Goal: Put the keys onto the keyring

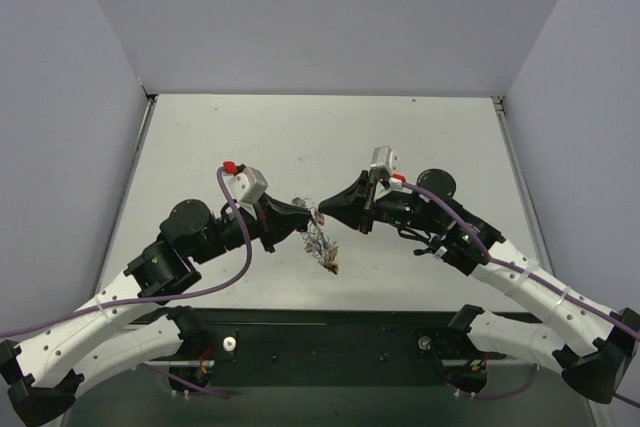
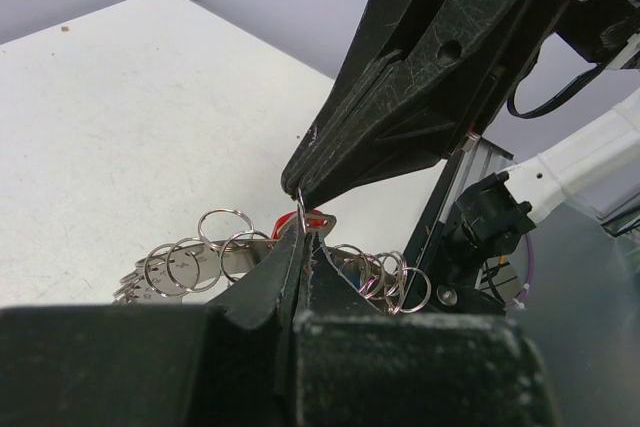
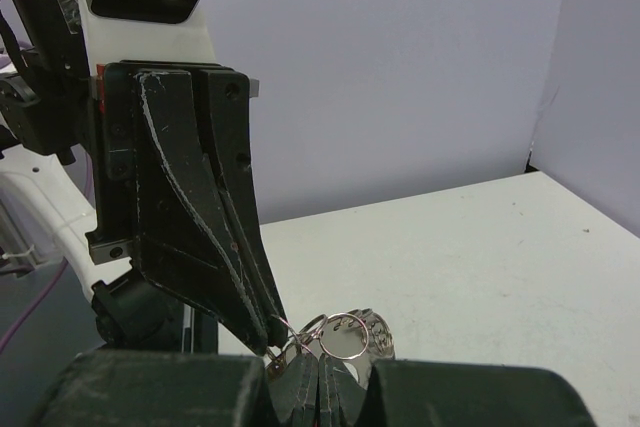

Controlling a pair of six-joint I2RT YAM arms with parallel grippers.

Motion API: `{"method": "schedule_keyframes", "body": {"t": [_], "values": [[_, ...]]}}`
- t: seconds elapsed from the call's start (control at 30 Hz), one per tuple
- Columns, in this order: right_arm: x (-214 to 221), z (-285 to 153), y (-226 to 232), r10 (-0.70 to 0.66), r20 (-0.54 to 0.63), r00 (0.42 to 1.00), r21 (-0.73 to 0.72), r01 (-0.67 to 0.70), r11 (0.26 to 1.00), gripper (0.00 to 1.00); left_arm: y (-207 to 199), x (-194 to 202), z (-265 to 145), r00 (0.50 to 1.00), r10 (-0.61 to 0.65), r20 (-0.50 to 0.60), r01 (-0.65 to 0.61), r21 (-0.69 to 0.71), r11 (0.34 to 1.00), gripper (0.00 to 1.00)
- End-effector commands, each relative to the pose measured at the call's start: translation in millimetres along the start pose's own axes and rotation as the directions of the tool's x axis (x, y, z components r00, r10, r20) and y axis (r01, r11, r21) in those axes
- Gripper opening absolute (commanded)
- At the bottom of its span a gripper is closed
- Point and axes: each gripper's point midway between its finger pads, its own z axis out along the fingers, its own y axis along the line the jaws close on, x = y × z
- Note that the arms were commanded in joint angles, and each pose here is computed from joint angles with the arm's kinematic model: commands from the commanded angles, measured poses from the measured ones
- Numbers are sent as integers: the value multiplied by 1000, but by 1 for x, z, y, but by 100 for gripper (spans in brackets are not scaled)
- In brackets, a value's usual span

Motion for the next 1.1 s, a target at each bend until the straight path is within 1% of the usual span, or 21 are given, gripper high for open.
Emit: {"method": "schedule_keyframes", "body": {"t": [0.0,1.07], "values": [[-6,0,-5,-38,5,999,18,38,999,0,-28,-62,-13,976,33,216,-55,95,994,0],[3,2,-4,-17,-33,999,8,17,1000,0,-37,-76,-17,953,10,303,-55,141,989,0]]}}
